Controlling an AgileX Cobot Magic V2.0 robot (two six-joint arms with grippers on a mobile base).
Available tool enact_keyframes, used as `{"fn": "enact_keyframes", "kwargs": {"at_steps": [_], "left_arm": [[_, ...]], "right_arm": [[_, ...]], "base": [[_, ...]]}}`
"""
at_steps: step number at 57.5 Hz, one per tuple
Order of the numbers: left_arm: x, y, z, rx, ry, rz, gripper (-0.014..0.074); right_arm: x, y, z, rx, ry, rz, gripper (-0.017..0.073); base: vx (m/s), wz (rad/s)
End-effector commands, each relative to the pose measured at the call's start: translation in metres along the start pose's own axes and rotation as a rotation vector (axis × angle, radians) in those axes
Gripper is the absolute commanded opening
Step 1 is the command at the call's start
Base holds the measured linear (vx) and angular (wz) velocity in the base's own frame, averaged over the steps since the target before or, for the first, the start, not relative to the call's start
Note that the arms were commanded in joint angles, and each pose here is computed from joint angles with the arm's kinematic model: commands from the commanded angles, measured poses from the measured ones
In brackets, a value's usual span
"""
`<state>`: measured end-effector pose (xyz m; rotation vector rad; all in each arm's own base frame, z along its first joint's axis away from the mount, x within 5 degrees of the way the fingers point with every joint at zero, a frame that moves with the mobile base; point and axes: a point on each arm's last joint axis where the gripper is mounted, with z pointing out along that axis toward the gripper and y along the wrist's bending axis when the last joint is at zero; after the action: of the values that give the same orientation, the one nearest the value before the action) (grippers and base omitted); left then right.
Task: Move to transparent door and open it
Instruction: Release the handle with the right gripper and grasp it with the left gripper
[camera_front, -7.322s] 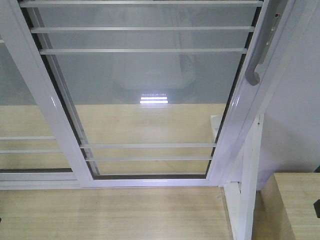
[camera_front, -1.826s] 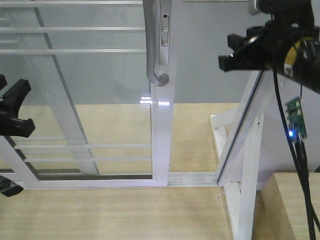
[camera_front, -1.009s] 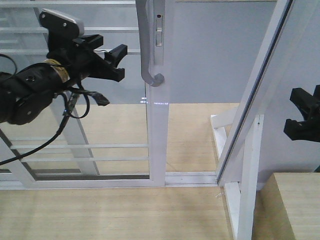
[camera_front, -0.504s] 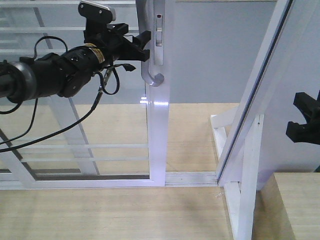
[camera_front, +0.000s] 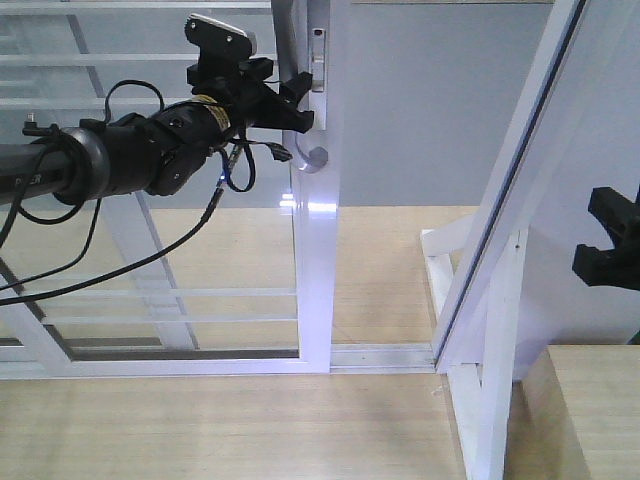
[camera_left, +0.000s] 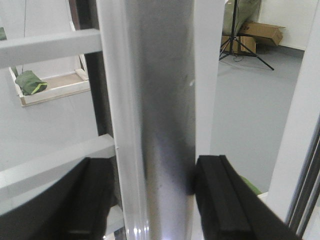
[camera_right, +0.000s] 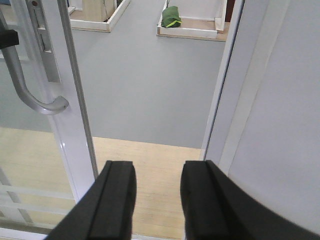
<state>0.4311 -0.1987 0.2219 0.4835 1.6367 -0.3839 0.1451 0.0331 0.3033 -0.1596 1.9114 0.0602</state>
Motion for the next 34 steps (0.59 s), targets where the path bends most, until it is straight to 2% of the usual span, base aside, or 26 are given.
{"fn": "enact_keyframes", "kwargs": {"at_steps": [1, 11, 24, 34], "left_arm": [[-0.047, 0.012, -0.010, -0.053, -0.182, -0.037, 0.0428], [-0.047, 0.027, -0.013, -0.091, -0.186, -0.050, 0.0427], [-0.047, 0.032, -0.014, -0.103, -0.178, -0.051, 0.0427], [-0.041, 0.040, -0.014, -0.129, -0.105, -0.056, 0.0427]], "right_arm": [[-0.015, 0.001, -0.004, -0.024, -0.080, -0.020, 0.0313], [-0.015, 0.001, -0.004, -0.024, -0.080, -0.020, 0.0313], [-0.015, 0.001, -0.004, -0.024, -0.080, -0.020, 0.0313], [-0.015, 0.002, -0.004, -0.024, -0.080, -0.019, 0.0313]], "base": [[0.00, 0.00], [0.00, 0.00], [0.00, 0.00], [0.00, 0.00]]}}
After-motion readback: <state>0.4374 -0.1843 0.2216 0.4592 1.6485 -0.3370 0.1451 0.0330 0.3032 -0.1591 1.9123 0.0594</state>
